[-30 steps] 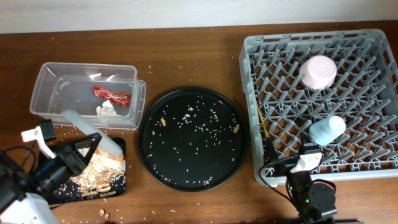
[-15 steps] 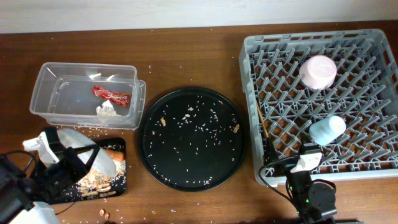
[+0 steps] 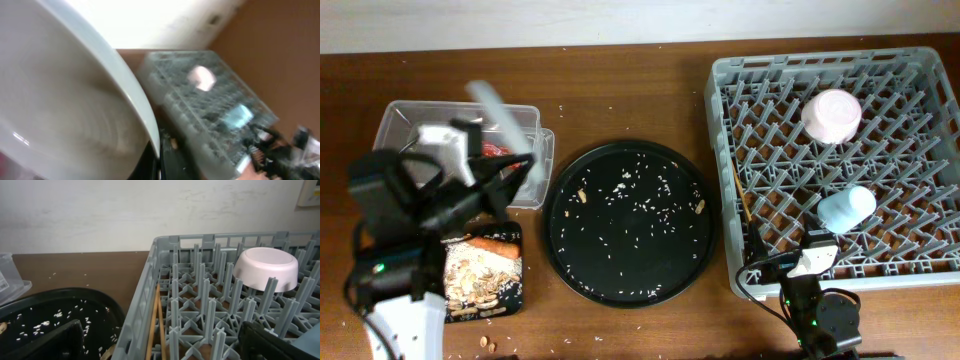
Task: Sort waste into correct bins and load items into the dishwasher rack
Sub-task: 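Carry the empty plate with the left gripper and stand it in the rack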
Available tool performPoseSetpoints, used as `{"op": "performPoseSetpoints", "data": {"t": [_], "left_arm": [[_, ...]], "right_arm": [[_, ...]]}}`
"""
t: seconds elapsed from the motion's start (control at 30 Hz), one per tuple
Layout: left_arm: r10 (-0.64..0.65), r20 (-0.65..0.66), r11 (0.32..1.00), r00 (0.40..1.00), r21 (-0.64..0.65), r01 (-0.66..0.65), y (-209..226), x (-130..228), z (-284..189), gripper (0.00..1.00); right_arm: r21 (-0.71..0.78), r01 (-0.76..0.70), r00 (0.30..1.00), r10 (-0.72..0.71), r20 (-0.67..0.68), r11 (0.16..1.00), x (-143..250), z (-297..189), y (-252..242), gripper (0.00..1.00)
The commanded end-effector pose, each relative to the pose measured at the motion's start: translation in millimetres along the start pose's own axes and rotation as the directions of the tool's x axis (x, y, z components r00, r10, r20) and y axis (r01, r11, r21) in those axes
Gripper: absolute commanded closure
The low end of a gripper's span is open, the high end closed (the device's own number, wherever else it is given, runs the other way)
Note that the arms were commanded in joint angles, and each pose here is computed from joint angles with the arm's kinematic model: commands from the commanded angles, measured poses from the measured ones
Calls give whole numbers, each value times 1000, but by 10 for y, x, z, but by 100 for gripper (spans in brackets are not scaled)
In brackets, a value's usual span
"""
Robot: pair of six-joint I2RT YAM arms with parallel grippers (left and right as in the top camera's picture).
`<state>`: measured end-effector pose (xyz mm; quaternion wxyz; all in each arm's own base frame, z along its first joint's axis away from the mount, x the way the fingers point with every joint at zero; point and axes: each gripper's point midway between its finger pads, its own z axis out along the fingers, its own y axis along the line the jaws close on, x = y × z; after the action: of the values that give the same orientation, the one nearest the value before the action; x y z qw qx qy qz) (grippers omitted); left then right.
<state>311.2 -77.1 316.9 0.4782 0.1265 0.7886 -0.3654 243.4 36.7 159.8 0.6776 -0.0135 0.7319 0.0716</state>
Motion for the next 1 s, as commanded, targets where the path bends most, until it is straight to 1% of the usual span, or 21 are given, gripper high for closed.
{"op": "performPoseSetpoints", "data": {"t": [0.0,0.07,0.17,0.2,0.27,0.33,0.43,0.53,0.8,0.97], "left_arm": [[-80,-12,963,997,256,80,-451,-192,616,100],[-86,-12,917,996,390,84,-697,-245,987,100],[-98,1,855,995,512,83,-935,-251,1355,100],[-111,6,823,994,561,89,-1039,-232,1520,100],[-164,-3,794,987,594,133,-1122,-171,1769,100],[-184,-19,768,983,621,156,-1209,-71,1963,100],[-187,-68,741,980,645,186,-1349,157,2223,100],[-203,-105,736,973,639,223,-1457,356,2428,100],[-228,-163,741,960,610,280,-1489,665,2655,100],[-232,-220,738,948,595,319,-1479,921,2784,100]], "right_arm": [[2,7,1000,-7,-2,1000,28,2,-11,2],[2,7,1000,-7,-2,1000,28,2,-11,2],[2,7,1000,-7,-2,1000,28,2,-11,2],[2,7,1000,-7,-2,1000,28,2,-11,2],[2,7,1000,-7,-2,1000,28,2,-11,2],[2,7,1000,-7,-2,1000,28,2,-11,2],[2,7,1000,-7,-2,1000,28,2,-11,2],[2,7,1000,-7,-2,1000,28,2,-11,2],[2,7,1000,-7,-2,1000,28,2,-11,2],[2,7,1000,-7,-2,1000,28,2,-11,2]]}}
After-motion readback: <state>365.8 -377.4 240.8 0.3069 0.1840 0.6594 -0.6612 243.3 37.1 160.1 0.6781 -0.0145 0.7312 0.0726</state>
